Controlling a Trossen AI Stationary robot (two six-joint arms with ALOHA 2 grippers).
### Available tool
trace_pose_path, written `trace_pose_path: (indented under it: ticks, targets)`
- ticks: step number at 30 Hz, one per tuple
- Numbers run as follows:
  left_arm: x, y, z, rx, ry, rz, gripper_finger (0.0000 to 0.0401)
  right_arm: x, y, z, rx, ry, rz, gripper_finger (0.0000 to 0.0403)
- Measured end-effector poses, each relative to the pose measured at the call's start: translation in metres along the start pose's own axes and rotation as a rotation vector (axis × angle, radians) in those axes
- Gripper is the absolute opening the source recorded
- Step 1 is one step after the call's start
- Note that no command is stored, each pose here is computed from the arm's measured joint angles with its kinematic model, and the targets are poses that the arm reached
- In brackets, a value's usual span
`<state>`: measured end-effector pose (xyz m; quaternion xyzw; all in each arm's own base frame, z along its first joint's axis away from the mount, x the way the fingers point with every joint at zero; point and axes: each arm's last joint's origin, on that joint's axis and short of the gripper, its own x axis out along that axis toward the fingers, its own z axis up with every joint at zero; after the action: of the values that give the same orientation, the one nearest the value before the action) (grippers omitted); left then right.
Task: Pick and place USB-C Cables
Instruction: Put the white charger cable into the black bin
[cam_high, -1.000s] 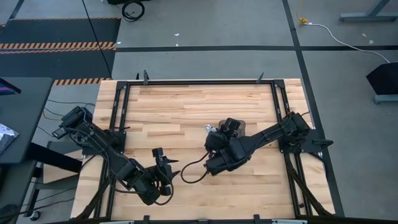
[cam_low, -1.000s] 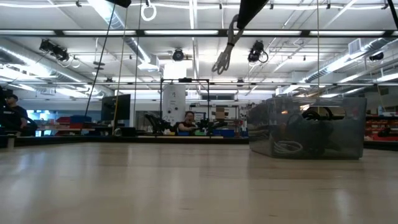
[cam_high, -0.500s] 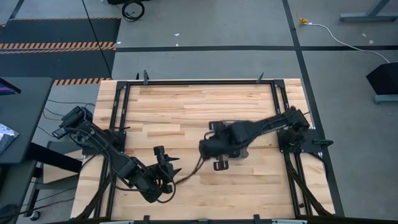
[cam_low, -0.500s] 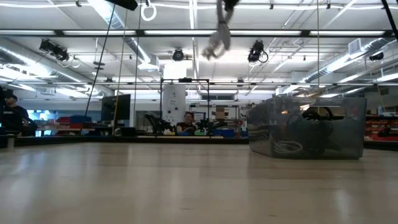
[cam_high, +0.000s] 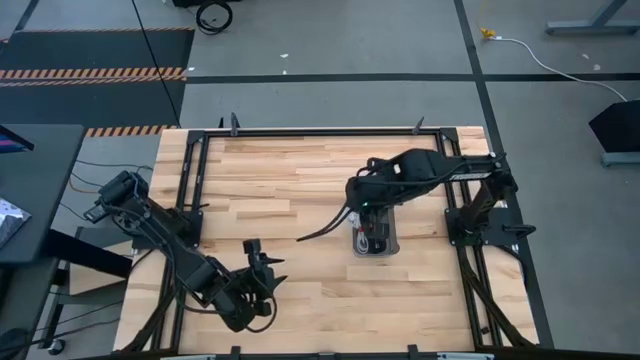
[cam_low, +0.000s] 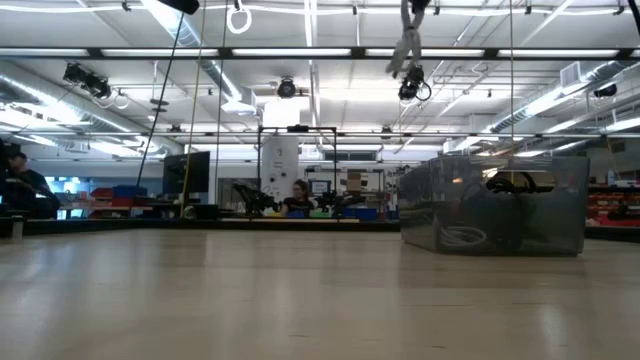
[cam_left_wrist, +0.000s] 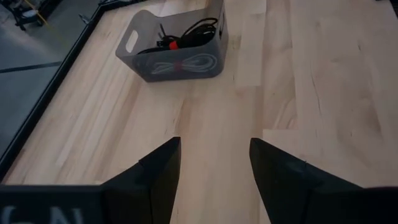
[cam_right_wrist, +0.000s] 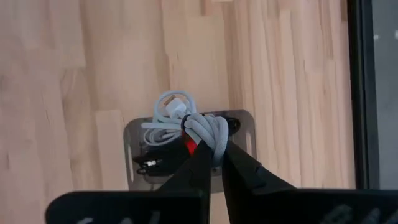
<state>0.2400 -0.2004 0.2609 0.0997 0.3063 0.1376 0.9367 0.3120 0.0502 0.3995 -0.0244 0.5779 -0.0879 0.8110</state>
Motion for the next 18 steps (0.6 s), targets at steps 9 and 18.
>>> trace_pose_path:
  ticks: [9, 18]
  targets:
    - [-0.001, -0.001, -0.001, -0.030, -0.001, -0.004, 0.0199, 0.068, 0.015, -0.027, 0.014, 0.270, -0.105, 0.0021]
    - [-0.001, -0.001, -0.001, -0.052, -0.001, -0.004, 0.0199, 0.116, 0.025, -0.064, 0.093, 0.357, -0.431, 0.0024]
